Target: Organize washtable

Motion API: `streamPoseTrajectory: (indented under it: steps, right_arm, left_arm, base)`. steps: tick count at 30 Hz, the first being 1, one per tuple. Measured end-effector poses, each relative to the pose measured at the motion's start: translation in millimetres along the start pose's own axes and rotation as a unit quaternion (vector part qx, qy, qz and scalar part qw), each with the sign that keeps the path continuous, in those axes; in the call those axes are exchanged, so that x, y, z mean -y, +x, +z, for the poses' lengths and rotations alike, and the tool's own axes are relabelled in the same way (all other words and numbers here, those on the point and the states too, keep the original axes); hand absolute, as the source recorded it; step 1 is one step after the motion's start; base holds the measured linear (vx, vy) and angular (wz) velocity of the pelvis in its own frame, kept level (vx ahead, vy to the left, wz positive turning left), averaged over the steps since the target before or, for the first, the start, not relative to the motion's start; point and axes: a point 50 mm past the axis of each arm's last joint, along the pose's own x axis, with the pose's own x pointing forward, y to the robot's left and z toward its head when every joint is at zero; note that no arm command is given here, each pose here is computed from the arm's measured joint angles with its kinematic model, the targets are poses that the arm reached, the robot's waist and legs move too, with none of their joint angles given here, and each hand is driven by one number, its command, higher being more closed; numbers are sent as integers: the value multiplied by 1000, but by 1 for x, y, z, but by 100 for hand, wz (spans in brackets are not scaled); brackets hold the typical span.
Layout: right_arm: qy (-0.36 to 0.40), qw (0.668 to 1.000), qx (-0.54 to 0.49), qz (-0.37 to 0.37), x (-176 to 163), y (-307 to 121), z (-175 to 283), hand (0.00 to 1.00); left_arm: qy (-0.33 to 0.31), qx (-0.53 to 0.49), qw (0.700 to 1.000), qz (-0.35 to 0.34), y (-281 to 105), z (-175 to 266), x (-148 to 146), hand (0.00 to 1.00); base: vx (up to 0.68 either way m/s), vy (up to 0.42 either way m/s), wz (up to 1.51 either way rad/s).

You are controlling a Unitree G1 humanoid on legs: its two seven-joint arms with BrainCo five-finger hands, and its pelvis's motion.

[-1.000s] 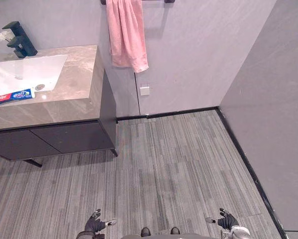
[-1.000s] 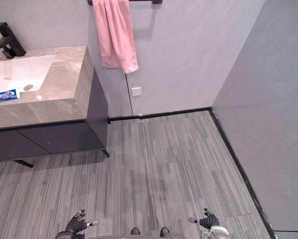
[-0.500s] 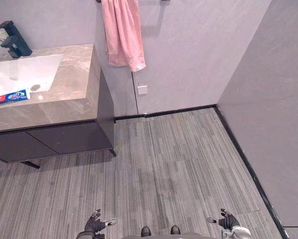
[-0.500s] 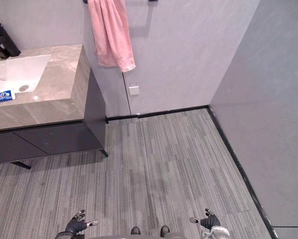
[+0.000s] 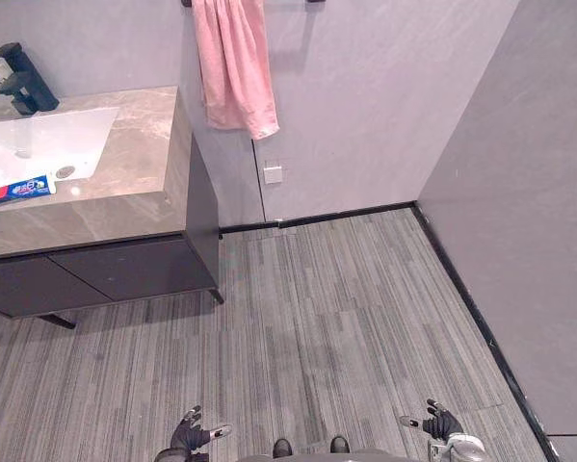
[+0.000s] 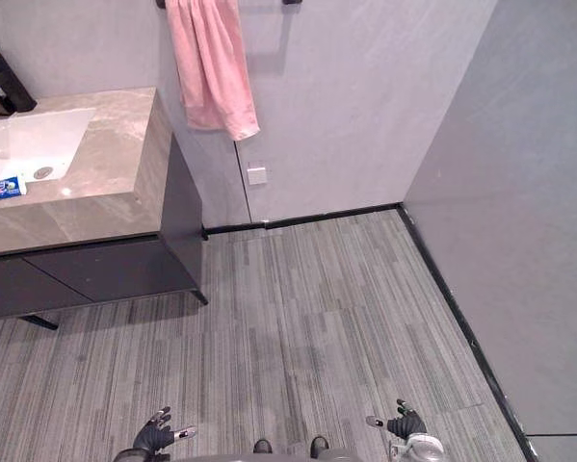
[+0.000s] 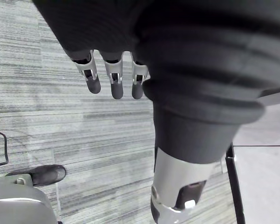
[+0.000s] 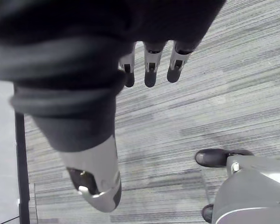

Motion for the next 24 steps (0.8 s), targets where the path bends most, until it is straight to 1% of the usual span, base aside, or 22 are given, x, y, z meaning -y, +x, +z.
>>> streamPoseTrajectory:
  steps: [14,16,18,20,24]
  right_arm:
    - [2,1000,12,3,-3,3,11,0]
    - [0,1000,13,5,-4,3,12,0]
    - [-1,1000,12,8,-7,3,11,0]
    - [-6,1000,15,5,-3,4,14,0]
    - [-19,999,35,-5,7,7,31,0]
  left_arm:
    - [4,13,1000,-3,2,8,1,0]
    - [13,23,1000,-8,3,14,2,0]
    - [27,34,999,-4,5,22,-5,0]
    - [37,54,998,7,8,36,-15,0]
    - [39,73,997,6,10,49,-15,0]
  base:
    - [50,13,-12]
    - [60,73,2]
    - [186,57,25]
    - [220,20,36]
    - [280,-37,35]
